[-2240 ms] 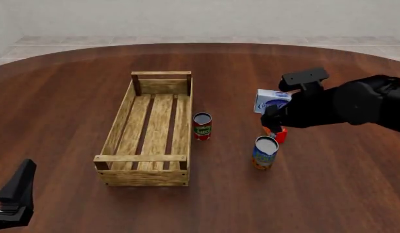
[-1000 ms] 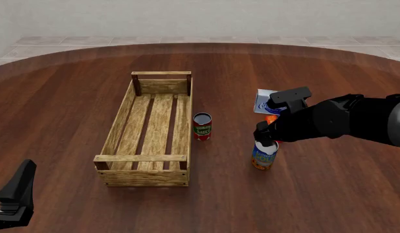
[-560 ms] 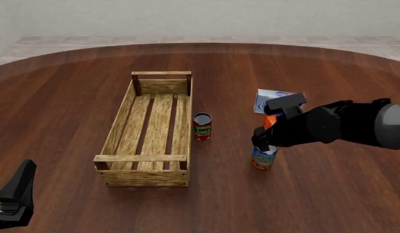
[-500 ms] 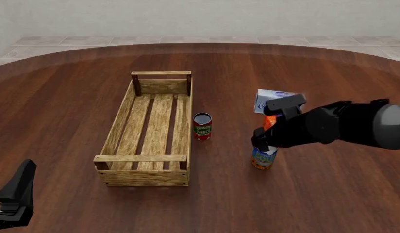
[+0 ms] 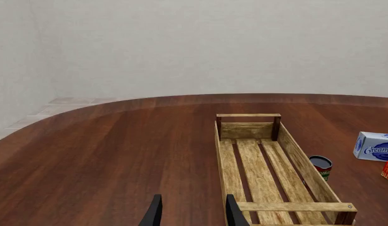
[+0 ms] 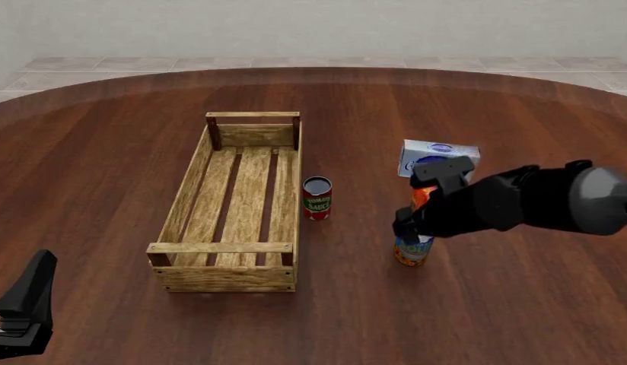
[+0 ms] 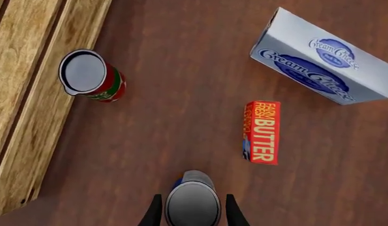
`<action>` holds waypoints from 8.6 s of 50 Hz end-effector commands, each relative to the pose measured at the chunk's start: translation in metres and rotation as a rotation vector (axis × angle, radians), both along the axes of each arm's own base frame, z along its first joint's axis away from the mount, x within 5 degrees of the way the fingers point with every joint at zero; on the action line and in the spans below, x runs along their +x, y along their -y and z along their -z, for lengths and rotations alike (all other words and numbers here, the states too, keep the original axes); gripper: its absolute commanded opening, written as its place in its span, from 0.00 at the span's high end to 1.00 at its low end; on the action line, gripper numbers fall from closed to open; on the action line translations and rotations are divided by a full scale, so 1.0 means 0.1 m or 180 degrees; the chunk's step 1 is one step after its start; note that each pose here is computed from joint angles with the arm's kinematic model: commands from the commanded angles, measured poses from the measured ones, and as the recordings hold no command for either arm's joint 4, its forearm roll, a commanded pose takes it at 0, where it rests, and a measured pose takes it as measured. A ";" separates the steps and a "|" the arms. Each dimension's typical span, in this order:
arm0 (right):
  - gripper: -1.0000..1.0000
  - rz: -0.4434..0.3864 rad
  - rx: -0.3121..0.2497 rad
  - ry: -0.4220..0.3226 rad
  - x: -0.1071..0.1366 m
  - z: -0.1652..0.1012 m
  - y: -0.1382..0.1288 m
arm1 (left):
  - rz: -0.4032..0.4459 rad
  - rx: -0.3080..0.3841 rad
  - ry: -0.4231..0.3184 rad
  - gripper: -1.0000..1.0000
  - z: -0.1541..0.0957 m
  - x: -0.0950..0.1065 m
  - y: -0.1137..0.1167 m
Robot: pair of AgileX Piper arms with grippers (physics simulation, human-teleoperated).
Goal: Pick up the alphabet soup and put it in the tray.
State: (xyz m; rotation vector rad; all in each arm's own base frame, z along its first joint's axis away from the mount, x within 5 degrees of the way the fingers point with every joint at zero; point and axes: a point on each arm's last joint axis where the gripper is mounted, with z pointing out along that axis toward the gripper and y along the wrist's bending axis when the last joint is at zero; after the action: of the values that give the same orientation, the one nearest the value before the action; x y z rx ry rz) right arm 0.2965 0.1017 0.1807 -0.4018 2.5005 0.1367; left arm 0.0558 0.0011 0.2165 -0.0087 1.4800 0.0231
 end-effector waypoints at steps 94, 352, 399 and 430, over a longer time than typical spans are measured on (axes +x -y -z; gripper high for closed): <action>1.00 -0.0353 0.0149 0.0420 -0.34 -0.83 -0.20 | 0.0002 0.0000 -0.0001 0.00 0.01 0.00 0.00; 0.00 -0.1457 0.0236 0.0276 0.41 -0.24 -2.52 | 0.0003 0.0001 -0.0001 0.00 0.01 0.00 0.00; 0.00 -0.1544 0.0376 0.0468 0.02 -0.80 -2.30 | 0.0004 0.0001 -0.0001 0.00 0.01 0.00 0.00; 0.00 -0.1550 0.0469 0.0667 -0.37 -1.29 -1.81 | 0.0003 0.0001 -0.0001 0.00 0.01 0.00 0.00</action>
State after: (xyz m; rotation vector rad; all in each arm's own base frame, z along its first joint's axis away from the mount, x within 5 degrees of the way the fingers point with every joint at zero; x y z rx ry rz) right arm 0.2722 0.2989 0.2966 -0.9114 2.1491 0.4403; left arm 0.0558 0.0011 0.2165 -0.0088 1.4801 0.0230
